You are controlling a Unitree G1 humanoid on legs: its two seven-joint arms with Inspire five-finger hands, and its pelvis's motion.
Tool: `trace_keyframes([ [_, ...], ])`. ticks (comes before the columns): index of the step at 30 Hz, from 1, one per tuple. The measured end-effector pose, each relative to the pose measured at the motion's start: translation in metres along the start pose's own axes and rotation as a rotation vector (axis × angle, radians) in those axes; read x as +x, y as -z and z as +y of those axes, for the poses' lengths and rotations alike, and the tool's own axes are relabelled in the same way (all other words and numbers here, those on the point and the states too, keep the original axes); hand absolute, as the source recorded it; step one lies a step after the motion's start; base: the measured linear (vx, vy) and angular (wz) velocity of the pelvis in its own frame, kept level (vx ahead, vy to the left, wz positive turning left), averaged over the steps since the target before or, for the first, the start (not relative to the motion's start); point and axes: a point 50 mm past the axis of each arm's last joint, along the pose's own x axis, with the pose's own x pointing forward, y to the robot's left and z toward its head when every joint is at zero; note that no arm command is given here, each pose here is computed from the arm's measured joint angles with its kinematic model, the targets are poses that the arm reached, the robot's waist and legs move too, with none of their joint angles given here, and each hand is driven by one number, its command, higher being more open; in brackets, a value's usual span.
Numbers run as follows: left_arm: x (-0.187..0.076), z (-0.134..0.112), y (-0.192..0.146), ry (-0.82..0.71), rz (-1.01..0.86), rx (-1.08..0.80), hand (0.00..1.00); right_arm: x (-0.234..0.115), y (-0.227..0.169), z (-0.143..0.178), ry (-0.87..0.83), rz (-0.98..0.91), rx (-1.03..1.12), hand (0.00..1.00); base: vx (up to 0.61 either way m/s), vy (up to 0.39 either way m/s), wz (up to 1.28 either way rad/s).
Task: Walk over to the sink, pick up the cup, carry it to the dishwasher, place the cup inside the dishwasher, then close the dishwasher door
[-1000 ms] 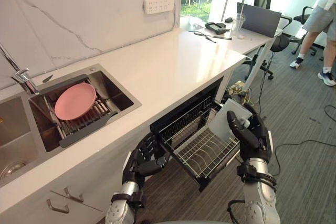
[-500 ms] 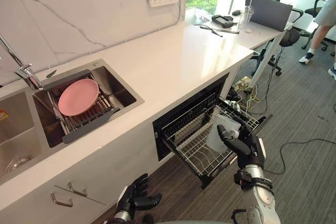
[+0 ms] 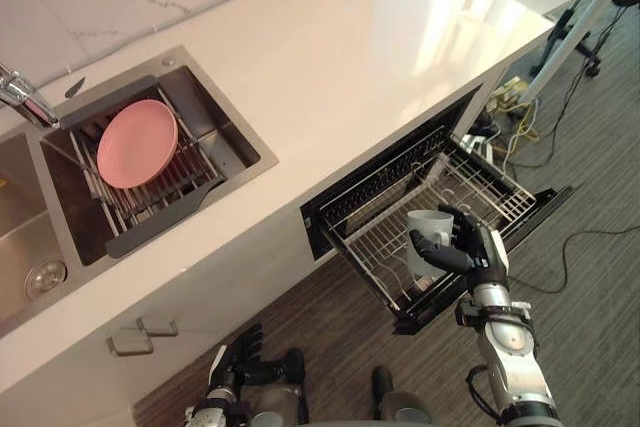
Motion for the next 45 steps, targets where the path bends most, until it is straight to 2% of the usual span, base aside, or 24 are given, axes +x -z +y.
trace_keyframes([
  [5, 0.011, -0.003, -0.02, -0.014, -0.069, -0.002, 0.9, 0.028, -0.016, 0.006, -0.004, -0.036, -0.069, 0.3, -0.13, 0.001, 0.1],
  [11, 0.015, -0.006, -0.025, -0.017, -0.077, -0.005, 0.9, 0.04, -0.021, 0.015, -0.03, -0.03, -0.185, 0.3, -0.11, 0.004, 0.06],
  [19, 0.021, -0.008, -0.039, -0.023, -0.124, -0.002, 0.9, 0.073, -0.05, 0.026, -0.035, -0.089, -0.319, 0.3, -0.04, -0.01, 0.07],
  [25, 0.025, -0.01, -0.047, -0.02, -0.148, 0.0, 0.9, 0.083, -0.052, 0.027, -0.041, -0.068, -0.424, 0.3, 0.0, -0.007, 0.05],
  [26, 0.025, -0.01, -0.047, -0.027, -0.15, 0.0, 0.9, 0.084, -0.05, 0.027, -0.041, -0.052, -0.44, 0.9, 0.0, 0.0, 0.0],
  [38, 0.027, -0.012, -0.05, -0.028, -0.158, 0.014, 0.9, 0.084, -0.047, 0.036, -0.029, -0.039, -0.429, 0.9, -0.02, -0.008, 0.01],
  [45, 0.027, -0.014, -0.044, -0.023, -0.129, 0.031, 0.9, 0.061, -0.038, 0.048, -0.042, -0.064, -0.359, 0.9, 0.01, 0.002, 0.04],
])
